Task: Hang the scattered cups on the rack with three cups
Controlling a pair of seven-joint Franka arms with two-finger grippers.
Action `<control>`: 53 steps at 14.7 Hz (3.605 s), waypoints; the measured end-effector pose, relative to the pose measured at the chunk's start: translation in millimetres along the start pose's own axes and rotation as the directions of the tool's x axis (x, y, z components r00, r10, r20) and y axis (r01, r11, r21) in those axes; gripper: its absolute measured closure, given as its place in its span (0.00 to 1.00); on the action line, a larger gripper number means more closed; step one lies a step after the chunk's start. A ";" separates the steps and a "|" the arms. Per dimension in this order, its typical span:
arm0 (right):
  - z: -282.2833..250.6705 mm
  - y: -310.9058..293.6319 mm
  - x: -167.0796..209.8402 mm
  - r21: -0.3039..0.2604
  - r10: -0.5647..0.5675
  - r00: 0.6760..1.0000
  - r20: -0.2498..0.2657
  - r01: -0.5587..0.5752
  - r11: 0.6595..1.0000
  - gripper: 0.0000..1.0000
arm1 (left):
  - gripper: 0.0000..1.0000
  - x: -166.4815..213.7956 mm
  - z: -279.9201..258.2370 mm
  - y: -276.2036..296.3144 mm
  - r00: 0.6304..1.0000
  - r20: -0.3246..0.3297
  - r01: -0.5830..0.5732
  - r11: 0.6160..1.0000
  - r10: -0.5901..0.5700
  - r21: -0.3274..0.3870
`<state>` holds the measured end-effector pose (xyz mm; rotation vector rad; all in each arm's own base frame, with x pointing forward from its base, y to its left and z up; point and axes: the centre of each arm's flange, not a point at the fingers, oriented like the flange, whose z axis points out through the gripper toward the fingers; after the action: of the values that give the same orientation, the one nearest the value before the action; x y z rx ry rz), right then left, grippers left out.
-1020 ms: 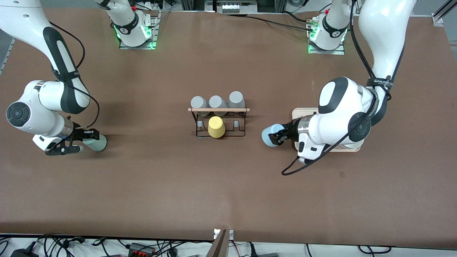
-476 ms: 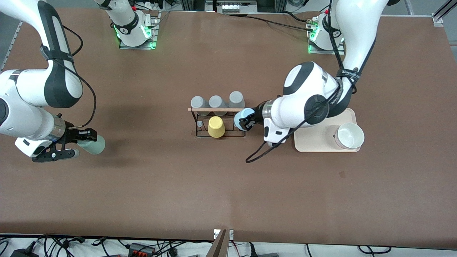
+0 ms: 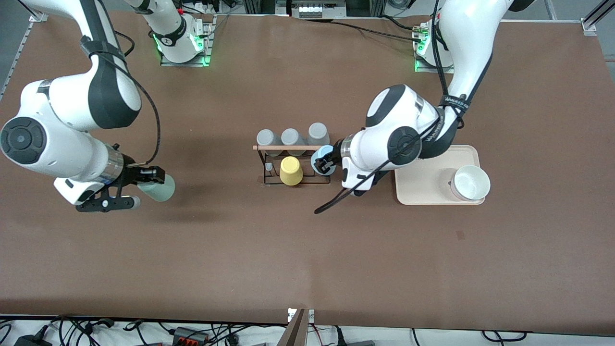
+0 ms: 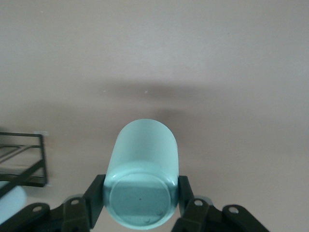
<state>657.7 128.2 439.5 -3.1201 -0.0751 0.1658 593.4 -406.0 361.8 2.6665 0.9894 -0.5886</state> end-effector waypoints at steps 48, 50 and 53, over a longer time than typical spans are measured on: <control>94.2 -278.5 -27.3 -0.017 0.104 0.994 -0.012 -0.104 0.994 0.00 | 0.00 105.0 -282.1 -173.1 0.843 -0.242 -0.420 0.869 0.481 0.261; 62.0 -256.7 -15.0 -0.011 0.120 0.992 -0.044 -0.121 0.993 0.00 | 0.00 105.1 -282.0 -173.4 0.843 -0.241 -0.420 0.869 0.480 0.262; 1.6 -192.8 1.7 -0.017 0.205 0.977 -0.053 -0.206 0.978 0.00 | 0.00 104.9 -281.8 -173.4 0.844 -0.240 -0.420 0.869 0.481 0.263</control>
<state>650.1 320.9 441.4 -3.1463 0.2494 0.0886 631.4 -118.3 552.2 3.0827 0.3280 -0.1896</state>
